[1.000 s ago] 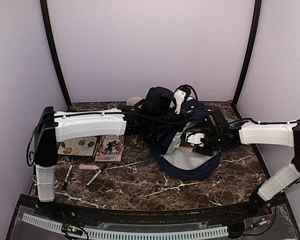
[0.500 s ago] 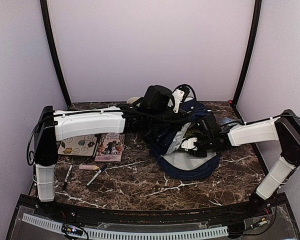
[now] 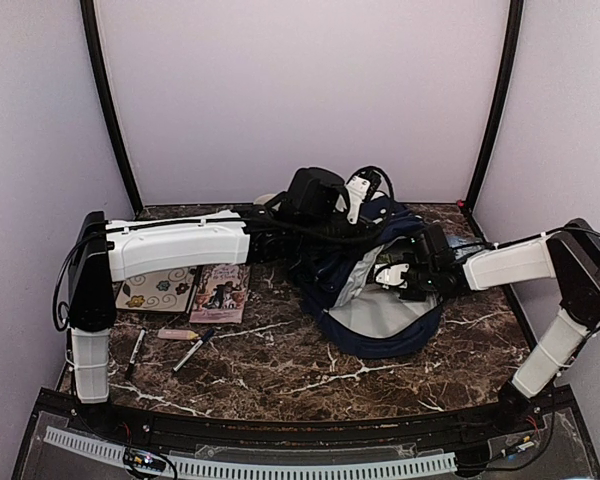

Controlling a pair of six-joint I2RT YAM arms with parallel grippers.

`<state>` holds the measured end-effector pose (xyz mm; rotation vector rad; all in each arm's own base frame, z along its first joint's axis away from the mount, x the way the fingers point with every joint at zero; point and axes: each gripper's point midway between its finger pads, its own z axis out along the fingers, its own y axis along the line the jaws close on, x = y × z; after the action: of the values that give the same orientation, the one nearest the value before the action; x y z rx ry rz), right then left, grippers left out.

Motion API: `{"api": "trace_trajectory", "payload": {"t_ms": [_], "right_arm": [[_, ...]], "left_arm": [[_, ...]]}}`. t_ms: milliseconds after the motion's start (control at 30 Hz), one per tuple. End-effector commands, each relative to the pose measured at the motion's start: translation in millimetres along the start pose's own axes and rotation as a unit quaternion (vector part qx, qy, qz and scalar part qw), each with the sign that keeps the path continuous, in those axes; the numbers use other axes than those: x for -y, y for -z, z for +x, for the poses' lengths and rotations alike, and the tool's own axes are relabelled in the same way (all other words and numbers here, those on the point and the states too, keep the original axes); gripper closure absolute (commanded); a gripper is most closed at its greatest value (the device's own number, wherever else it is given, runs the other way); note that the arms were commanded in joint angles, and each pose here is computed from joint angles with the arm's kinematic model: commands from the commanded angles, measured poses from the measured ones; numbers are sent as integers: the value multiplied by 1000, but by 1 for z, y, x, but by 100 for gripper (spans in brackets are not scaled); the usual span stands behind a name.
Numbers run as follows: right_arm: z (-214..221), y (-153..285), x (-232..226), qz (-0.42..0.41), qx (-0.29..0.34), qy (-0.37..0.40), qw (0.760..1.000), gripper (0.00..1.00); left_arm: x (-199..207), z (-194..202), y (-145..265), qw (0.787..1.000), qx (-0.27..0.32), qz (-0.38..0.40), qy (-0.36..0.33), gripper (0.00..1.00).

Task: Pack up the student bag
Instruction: Adjust the book in the largest pocket of the bag, then move the book to the center of the board.

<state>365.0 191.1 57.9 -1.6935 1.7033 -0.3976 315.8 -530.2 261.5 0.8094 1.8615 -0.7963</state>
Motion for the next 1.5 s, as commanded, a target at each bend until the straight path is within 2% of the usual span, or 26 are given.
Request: {"api": "trace_trajectory", "payload": {"t_ms": [0, 133, 167, 267, 400, 633, 733, 867, 967, 1100, 1167, 1300, 1400, 1467], "right_arm": [[25, -3, 28, 45, -39, -21, 998, 73], [6, 5, 14, 16, -7, -21, 1000, 70], [2, 6, -1, -18, 0, -13, 1000, 67], [-17, 34, -38, -105, 45, 8, 993, 60], [-34, 74, -74, -170, 81, 10, 982, 52], [-49, 144, -119, -288, 105, -28, 951, 49], [-57, 167, -127, -326, 117, -50, 937, 45], [-69, 192, -128, -381, 131, -70, 912, 46], [-81, 212, -126, -416, 152, -76, 894, 44], [-102, 234, -117, -451, 193, -86, 867, 40], [-110, 247, -112, -475, 204, -88, 851, 40], [-124, 263, -99, -499, 220, -88, 834, 41], [-132, 264, -89, -493, 228, -91, 835, 42], [-135, 263, -79, -477, 228, -92, 844, 43]], "left_arm": [[21, -82, 48, 995, 94, 37, 10, 100], [23, -74, 41, 996, 81, 45, 15, 100], [24, -70, 39, 996, 75, 48, 17, 100], [24, -60, 32, 996, 62, 51, 28, 100], [21, -45, 24, 998, 40, 47, 30, 100], [10, -11, 3, 999, -2, 37, 26, 100], [7, 8, -4, 999, -25, 37, 28, 100], [11, 33, -10, 996, -57, 57, 33, 97], [18, 53, -11, 992, -81, 86, 44, 94], [17, 88, -10, 987, -116, 94, 58, 94], [18, 103, -6, 984, -126, 103, 65, 91], [30, 118, 6, 977, -142, 138, 74, 73], [32, 121, 21, 978, -162, 118, 58, 57], [36, 121, 43, 976, -184, 106, 41, 53]]}}
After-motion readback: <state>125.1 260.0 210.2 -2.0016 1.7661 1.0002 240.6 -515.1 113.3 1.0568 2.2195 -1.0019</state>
